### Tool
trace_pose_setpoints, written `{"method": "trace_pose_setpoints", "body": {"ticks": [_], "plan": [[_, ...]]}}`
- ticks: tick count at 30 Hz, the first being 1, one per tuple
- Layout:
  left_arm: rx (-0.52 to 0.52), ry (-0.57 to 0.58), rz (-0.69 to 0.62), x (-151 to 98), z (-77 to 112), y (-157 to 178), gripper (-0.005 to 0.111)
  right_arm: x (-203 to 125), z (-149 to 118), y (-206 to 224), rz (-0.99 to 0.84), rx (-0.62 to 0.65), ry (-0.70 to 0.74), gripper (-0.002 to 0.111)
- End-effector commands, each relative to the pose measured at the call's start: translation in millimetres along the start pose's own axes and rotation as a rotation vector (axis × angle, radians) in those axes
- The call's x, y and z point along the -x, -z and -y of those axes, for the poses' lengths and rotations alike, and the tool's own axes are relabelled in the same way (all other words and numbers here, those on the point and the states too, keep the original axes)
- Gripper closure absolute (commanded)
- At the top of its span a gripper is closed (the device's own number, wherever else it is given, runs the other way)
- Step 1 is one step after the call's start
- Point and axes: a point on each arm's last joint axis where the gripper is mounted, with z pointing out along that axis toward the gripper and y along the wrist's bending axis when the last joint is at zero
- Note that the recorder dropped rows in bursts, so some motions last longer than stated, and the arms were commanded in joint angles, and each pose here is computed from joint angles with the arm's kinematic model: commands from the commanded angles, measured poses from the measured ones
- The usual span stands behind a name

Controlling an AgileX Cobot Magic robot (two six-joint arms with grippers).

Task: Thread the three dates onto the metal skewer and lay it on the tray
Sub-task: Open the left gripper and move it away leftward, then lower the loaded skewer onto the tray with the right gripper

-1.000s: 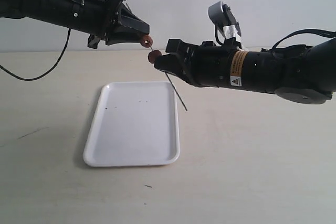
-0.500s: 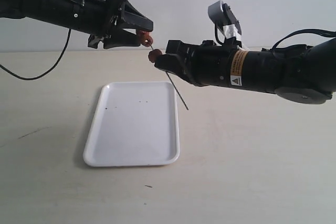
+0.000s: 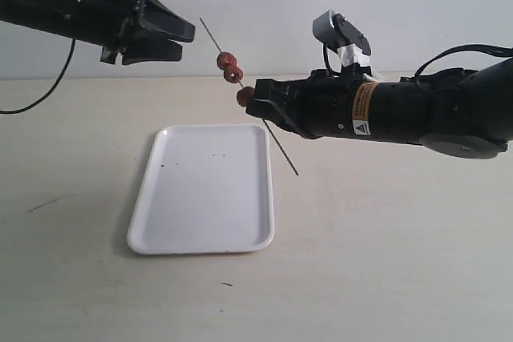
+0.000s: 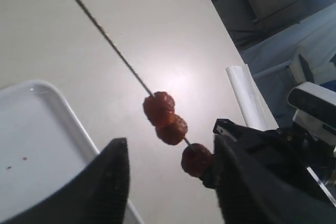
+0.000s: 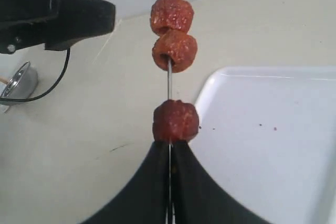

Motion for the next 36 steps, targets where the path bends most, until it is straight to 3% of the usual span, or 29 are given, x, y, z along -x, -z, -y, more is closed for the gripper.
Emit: {"method": "trace_pose_setpoints", "body": {"ticks": [1,3,7,17,23,29,36], "plan": [[-0.002,0.003,0.020,-1,-5.1,21,0.089,0,-2,-1,-0.013,0.015,0.044,0.108],[0.003,-0.013,0.019,-5,-8.3,23,0.106,-1,-2,-1,-0.025,0.017,0.059,0.108],[0.054,-0.014,0.044,-13,-12.0,24,0.107,-4,-2,-1,-0.046,0.006,0.081,0.108],[0.406,-0.113,0.191,-53,-18.5,41,0.107,-26,-14,-16,-0.093,-0.169,0.103,0.108],[0.578,-0.184,0.272,-80,-6.9,60,0.107,-38,-27,-23,-0.076,-0.247,0.042,0.108],[0.596,-0.243,0.312,-95,9.6,70,0.107,-48,-44,-29,0.005,-0.280,-0.073,0.108],[0.516,-0.275,0.330,-98,22.1,69,0.107,-66,-64,-32,0.102,-0.413,-0.009,0.108]]}}
